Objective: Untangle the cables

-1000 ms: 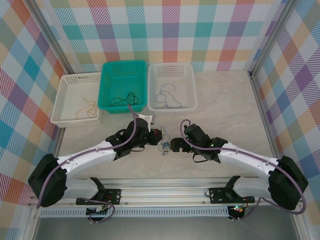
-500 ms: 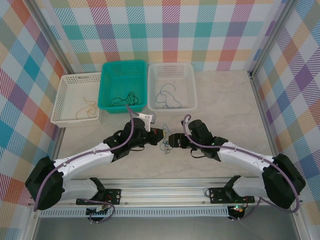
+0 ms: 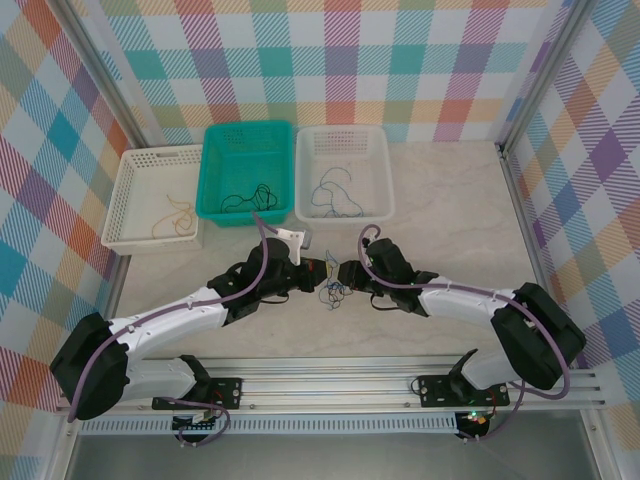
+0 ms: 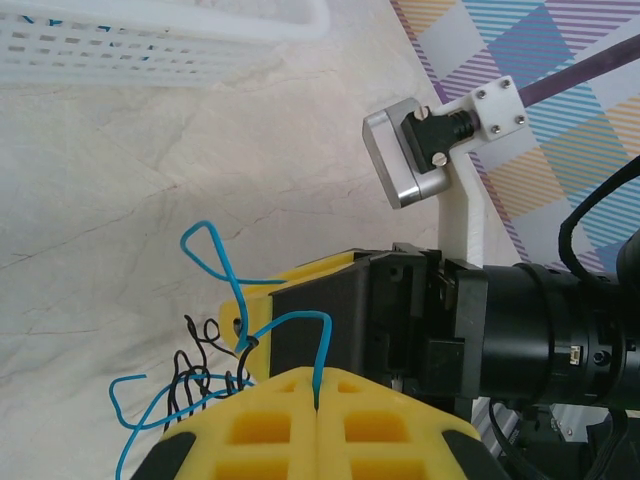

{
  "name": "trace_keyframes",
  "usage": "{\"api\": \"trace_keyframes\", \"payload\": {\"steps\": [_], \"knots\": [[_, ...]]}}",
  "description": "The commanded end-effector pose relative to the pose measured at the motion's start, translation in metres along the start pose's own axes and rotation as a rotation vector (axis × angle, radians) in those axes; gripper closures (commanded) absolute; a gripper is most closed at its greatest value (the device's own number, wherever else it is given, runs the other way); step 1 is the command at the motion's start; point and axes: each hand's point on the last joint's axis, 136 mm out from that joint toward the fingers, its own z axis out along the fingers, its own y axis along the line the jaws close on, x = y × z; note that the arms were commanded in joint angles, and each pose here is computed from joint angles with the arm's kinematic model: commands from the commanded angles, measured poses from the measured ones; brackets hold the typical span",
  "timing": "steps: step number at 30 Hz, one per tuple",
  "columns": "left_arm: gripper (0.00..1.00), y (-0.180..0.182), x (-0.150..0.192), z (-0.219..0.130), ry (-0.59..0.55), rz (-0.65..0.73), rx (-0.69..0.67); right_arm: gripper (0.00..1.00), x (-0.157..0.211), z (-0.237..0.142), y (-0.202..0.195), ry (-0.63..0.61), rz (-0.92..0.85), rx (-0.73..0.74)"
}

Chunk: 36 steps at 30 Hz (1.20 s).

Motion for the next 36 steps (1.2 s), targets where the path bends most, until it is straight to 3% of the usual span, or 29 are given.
{"api": "trace_keyframes", "payload": {"steps": [1, 15, 24, 31, 36], "knots": [[1.0, -0.005, 0.0, -0.001, -0.01, -0.003, 0.026, 0.72, -0.019, -0.004, 0.016, -0.072, -0.01, -0.038], [1.0, 0.003, 0.011, 0.017, 0.059, -0.03, -0.012, 1.0, -0.023, -0.021, 0.017, -0.112, -0.069, -0.045], [1.0, 0.025, 0.02, 0.01, 0.097, 0.001, -0.132, 1.0, -0.027, -0.041, 0.028, -0.137, -0.191, -0.073], [1.0, 0.055, 0.013, -0.016, 0.126, 0.13, -0.358, 1.0, -0.042, -0.076, 0.026, -0.169, -0.448, 0.045], [1.0, 0.062, 0.006, -0.03, 0.148, 0.208, -0.437, 1.0, -0.042, -0.093, 0.011, -0.07, -0.671, 0.202]]}}
